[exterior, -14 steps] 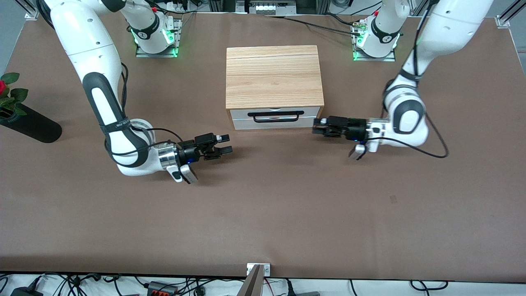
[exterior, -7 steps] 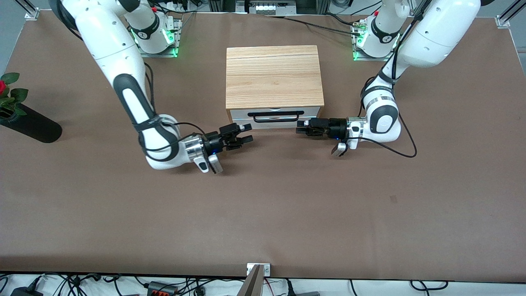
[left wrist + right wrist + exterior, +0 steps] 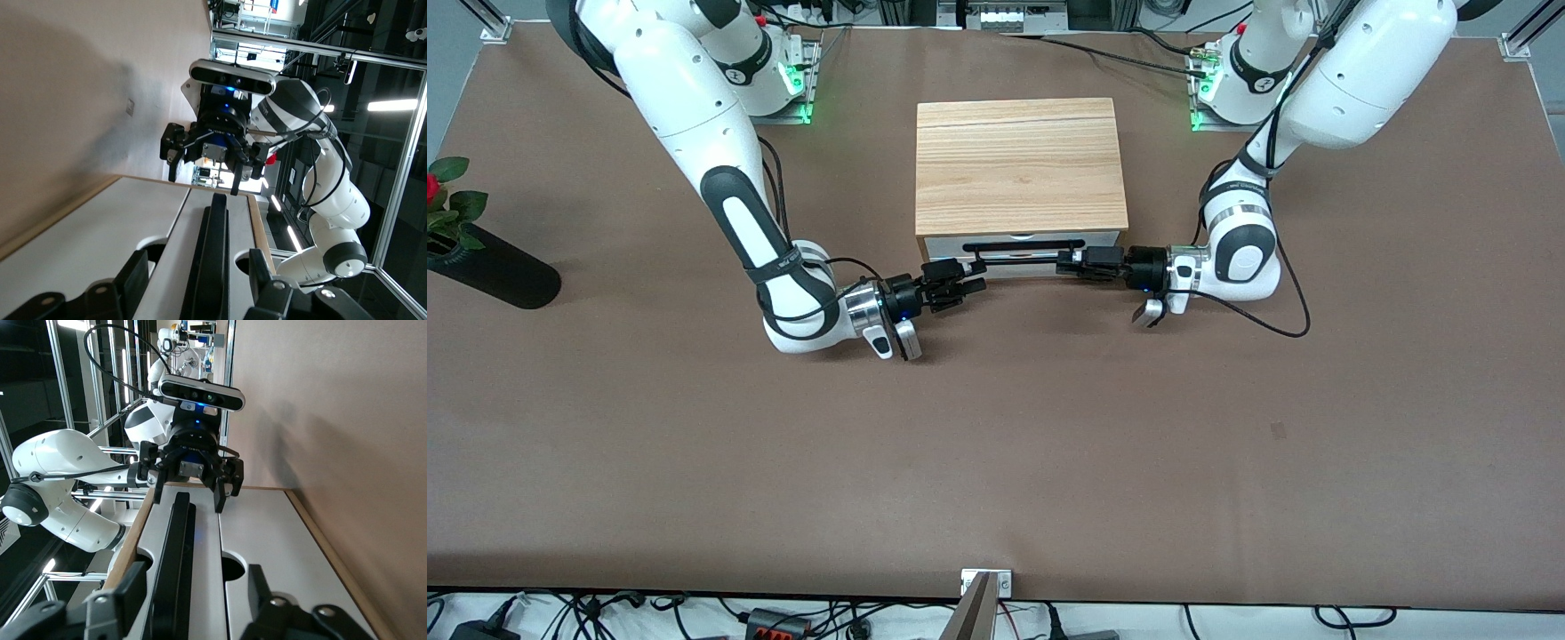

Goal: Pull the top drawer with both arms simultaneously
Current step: 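Close the right gripper and the left gripper on the black handle ends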

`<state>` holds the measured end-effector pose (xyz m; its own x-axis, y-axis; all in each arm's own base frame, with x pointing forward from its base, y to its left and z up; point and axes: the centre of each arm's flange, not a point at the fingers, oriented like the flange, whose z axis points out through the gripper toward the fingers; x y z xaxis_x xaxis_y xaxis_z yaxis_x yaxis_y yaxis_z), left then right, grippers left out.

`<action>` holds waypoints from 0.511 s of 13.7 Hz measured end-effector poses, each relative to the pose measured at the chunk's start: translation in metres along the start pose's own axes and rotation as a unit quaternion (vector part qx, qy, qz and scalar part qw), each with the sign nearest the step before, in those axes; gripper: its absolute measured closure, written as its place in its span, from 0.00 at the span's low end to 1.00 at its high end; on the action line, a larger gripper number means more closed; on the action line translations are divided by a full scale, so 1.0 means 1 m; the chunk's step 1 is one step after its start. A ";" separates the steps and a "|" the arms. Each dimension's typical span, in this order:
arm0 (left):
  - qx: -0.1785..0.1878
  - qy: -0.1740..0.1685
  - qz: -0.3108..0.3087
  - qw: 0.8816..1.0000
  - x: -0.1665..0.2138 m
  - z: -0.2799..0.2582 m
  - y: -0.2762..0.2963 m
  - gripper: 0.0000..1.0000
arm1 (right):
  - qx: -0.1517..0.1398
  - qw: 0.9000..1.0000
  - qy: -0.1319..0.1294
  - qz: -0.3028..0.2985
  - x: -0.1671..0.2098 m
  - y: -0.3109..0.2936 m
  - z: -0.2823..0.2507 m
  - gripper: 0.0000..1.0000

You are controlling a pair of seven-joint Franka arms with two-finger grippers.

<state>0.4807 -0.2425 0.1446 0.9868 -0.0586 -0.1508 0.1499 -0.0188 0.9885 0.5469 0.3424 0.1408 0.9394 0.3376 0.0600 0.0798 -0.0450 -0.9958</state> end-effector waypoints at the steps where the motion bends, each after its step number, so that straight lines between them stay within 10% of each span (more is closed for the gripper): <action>1: -0.003 -0.001 -0.001 1.000 -0.001 0.000 0.000 0.42 | 0.002 1.000 -0.001 0.000 0.000 -0.001 0.000 0.41; 7: -0.014 -0.004 -0.008 1.000 -0.006 -0.003 -0.002 0.52 | 0.011 1.000 -0.007 0.010 0.002 -0.016 0.002 0.44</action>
<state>0.4742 -0.2392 0.1433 0.9837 -0.0671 -0.1671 0.1681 0.0087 0.9857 0.5471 0.3462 0.1569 0.9363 0.3491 0.0384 0.0527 -0.0314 -0.9981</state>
